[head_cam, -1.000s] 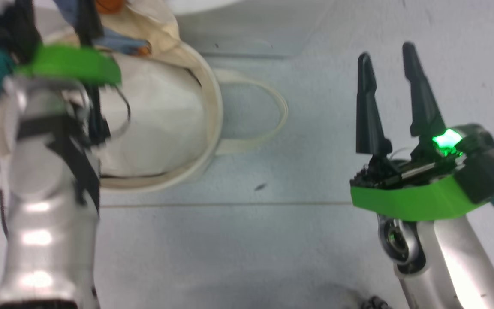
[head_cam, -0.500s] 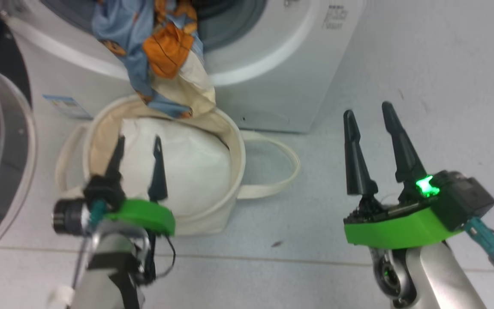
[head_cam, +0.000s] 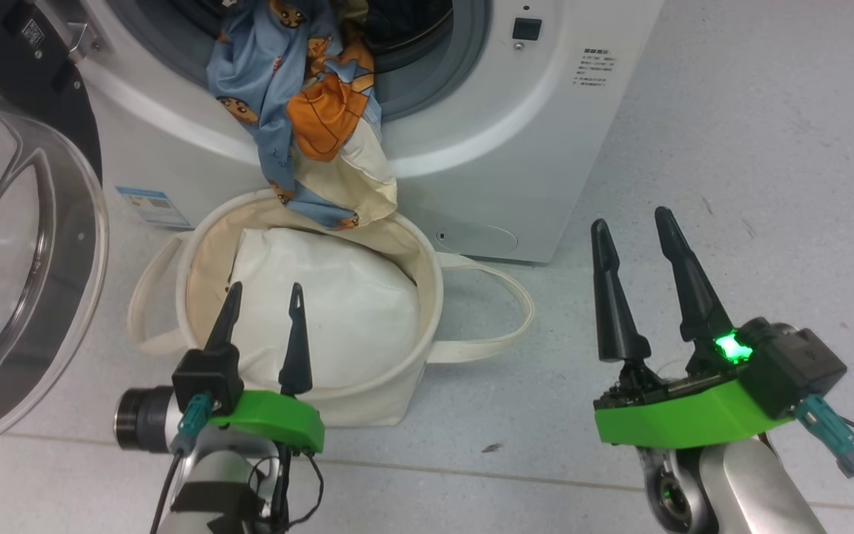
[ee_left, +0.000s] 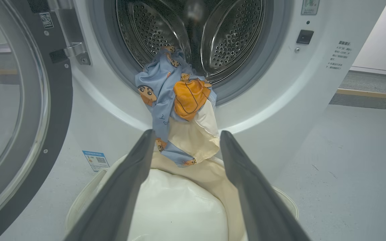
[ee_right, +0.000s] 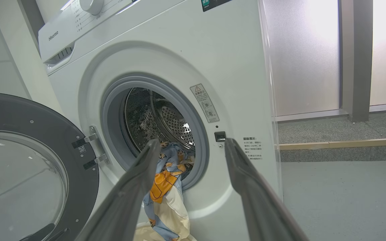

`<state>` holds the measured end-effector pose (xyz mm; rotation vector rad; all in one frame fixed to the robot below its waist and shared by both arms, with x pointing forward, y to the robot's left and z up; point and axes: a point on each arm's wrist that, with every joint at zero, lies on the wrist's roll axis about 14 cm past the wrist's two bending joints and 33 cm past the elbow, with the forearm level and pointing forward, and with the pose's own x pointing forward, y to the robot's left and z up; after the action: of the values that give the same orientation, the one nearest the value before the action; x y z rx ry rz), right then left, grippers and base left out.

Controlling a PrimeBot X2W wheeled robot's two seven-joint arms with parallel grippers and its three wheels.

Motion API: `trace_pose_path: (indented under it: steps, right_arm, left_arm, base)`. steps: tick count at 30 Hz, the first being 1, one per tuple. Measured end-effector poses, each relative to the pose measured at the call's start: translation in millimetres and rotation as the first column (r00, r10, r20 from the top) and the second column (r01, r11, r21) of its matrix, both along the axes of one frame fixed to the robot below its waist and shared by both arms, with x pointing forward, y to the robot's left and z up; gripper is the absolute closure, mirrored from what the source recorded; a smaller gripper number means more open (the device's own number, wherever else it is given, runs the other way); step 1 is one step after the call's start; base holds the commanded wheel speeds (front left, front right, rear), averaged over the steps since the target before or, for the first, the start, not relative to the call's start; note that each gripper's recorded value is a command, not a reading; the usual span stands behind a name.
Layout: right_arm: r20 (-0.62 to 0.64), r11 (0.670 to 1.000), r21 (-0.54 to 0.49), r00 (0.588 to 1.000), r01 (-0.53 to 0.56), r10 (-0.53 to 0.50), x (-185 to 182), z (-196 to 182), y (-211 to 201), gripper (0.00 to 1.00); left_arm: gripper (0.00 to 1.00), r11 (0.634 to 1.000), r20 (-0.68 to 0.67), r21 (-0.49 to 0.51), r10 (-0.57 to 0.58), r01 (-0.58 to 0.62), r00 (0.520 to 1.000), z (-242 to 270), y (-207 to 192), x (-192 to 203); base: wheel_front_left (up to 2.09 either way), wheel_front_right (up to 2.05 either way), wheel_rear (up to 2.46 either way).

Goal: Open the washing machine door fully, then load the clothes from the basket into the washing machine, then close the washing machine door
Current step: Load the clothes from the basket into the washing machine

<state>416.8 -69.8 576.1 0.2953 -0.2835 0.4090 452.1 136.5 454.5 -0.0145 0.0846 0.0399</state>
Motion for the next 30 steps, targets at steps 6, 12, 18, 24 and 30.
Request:
trace_pose_path:
  steps: [6,12,18,24,30]
  right_arm:
    - [0.004,1.000,-0.002,1.000,0.018,-0.018,0,2,-6,0.00]
    - [-0.094,0.994,-0.039,0.990,0.103,-0.106,1,-30,-33,0.00]
    - [-0.204,0.989,-0.083,0.970,0.121,-0.135,-2,-69,-41,0.00]
    - [-0.217,0.989,-0.090,0.967,0.119,-0.136,6,-76,-41,0.00]
    - [-0.231,0.988,-0.110,0.964,0.109,-0.132,17,-88,-39,0.00]
  left_arm:
    - [0.00,1.000,0.072,-0.004,0.002,-0.001,0.997,23,-3,5]
    - [0.00,1.000,0.106,-0.012,-0.005,0.007,0.994,35,-6,-1]
    - [0.00,1.000,0.091,-0.011,-0.020,0.021,0.996,28,-13,-4]
    - [0.00,1.000,0.052,-0.019,-0.023,0.024,0.998,13,-15,-1]
    - [0.00,0.999,-0.013,-0.013,-0.034,0.034,0.999,-14,-20,12]
  base:
    - [0.00,0.00,0.00]
    - [0.00,0.00,0.00]
    - [0.00,0.00,0.00]
    - [0.00,0.00,0.00]
    - [0.00,0.00,0.00]
